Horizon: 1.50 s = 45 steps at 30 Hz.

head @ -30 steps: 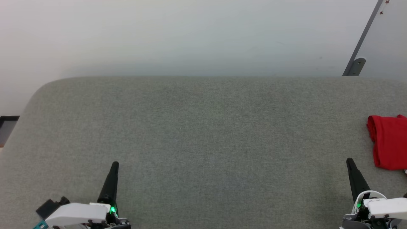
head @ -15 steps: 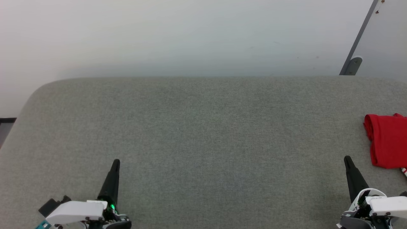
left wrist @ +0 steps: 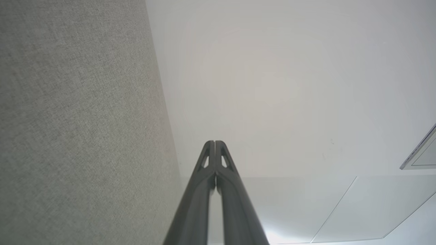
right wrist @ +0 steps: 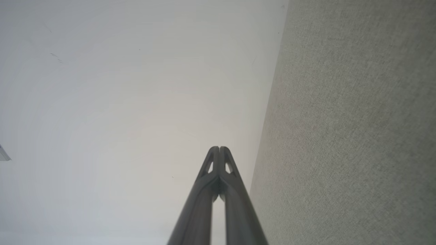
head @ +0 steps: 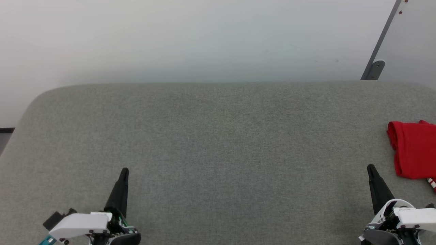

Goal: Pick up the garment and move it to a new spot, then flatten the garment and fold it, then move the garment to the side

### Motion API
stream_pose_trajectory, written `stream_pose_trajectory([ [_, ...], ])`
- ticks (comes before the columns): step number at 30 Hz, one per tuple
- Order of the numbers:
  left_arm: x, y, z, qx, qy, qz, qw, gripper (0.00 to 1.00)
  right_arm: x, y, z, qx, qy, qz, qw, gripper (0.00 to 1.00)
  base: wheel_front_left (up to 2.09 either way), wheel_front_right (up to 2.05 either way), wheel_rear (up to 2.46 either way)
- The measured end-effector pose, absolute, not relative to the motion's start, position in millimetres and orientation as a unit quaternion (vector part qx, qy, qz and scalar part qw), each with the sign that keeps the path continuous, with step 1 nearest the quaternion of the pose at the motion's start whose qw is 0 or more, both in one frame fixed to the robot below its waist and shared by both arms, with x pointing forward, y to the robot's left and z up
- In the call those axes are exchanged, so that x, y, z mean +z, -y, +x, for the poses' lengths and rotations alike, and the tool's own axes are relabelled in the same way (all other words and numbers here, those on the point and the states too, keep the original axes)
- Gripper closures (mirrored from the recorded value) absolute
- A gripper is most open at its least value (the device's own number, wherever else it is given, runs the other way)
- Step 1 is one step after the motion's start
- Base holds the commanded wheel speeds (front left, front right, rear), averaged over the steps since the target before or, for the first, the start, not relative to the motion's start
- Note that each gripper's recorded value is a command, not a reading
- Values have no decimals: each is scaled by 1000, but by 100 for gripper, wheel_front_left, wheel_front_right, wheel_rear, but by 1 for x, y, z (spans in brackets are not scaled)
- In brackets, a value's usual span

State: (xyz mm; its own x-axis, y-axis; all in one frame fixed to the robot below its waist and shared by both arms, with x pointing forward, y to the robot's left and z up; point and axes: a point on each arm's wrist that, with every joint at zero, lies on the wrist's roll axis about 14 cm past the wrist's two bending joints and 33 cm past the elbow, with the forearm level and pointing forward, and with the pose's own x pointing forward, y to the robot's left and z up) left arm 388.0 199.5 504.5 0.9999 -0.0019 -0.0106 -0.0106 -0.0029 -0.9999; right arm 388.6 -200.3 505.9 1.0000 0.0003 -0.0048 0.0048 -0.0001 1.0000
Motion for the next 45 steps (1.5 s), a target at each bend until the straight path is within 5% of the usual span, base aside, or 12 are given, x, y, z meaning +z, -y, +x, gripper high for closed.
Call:
stream_pose_trajectory([
  [45,504,-200,388,4,-4,-709,705,100,506,200,389,-2,-2,707,707,100,0,0,0],
])
